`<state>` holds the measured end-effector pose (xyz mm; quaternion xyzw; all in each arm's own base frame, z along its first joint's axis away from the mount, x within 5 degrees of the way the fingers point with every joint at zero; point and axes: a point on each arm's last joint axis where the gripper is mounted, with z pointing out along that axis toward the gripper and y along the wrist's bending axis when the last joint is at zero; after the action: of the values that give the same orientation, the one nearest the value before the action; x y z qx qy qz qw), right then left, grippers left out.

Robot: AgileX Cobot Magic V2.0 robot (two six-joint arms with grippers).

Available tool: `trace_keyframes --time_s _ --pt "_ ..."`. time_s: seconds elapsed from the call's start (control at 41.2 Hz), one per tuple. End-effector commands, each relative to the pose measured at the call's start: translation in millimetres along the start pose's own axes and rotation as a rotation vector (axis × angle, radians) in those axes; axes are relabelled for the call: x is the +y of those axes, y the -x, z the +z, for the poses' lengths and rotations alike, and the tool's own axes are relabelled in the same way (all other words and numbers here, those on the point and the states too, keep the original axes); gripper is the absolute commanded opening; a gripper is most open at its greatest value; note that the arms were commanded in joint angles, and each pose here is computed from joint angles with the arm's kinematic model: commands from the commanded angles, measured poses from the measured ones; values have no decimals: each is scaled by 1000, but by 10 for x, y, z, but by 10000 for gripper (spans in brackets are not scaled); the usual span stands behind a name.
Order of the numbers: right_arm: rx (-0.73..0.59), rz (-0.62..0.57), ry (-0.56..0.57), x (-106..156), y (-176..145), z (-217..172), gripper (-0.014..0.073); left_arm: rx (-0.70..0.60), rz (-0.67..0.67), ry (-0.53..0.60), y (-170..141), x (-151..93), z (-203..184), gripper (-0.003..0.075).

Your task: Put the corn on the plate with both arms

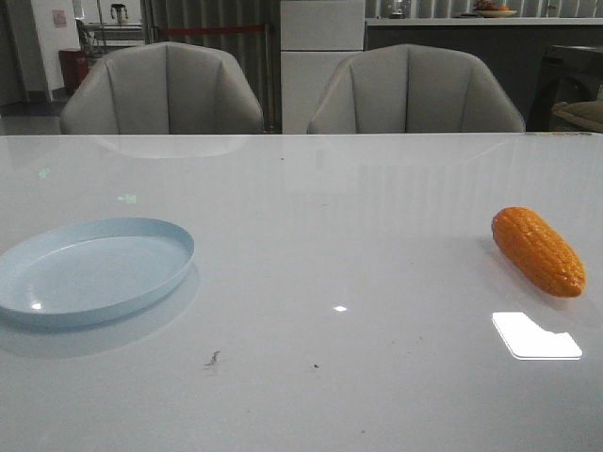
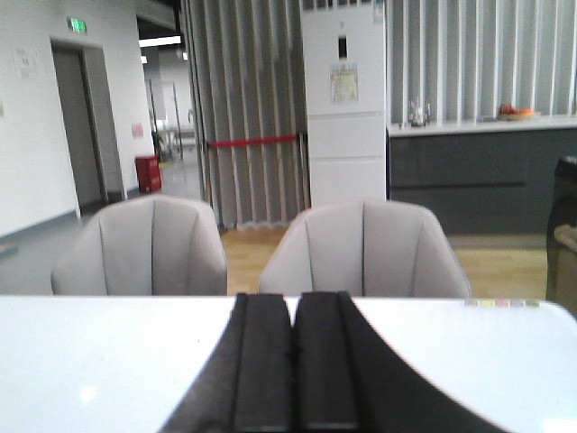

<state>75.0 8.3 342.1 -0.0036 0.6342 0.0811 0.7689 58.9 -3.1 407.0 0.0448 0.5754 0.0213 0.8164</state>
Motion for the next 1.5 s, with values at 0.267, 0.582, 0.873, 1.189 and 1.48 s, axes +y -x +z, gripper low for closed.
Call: trace_keyframes --time_s 0.267,0.582,0.873,1.189,1.48 --pt "288 2 -23 -13 -198 587 58 180 -16 -19 -315 -35 648 89" --pt "410 6 -38 -36 -437 1110 58 537 -19 -57 -1015 -113 1088 89" --pt "288 5 -32 -48 -512 1360 58 762 -45 -78 -1420 -164 1193 89" --pt "364 5 -38 -56 -608 1370 58 761 -3 -87 -1447 -160 1215 209" --pt "537 6 -51 -66 -749 1300 58 689 -4 -76 -1402 -153 1261 400"
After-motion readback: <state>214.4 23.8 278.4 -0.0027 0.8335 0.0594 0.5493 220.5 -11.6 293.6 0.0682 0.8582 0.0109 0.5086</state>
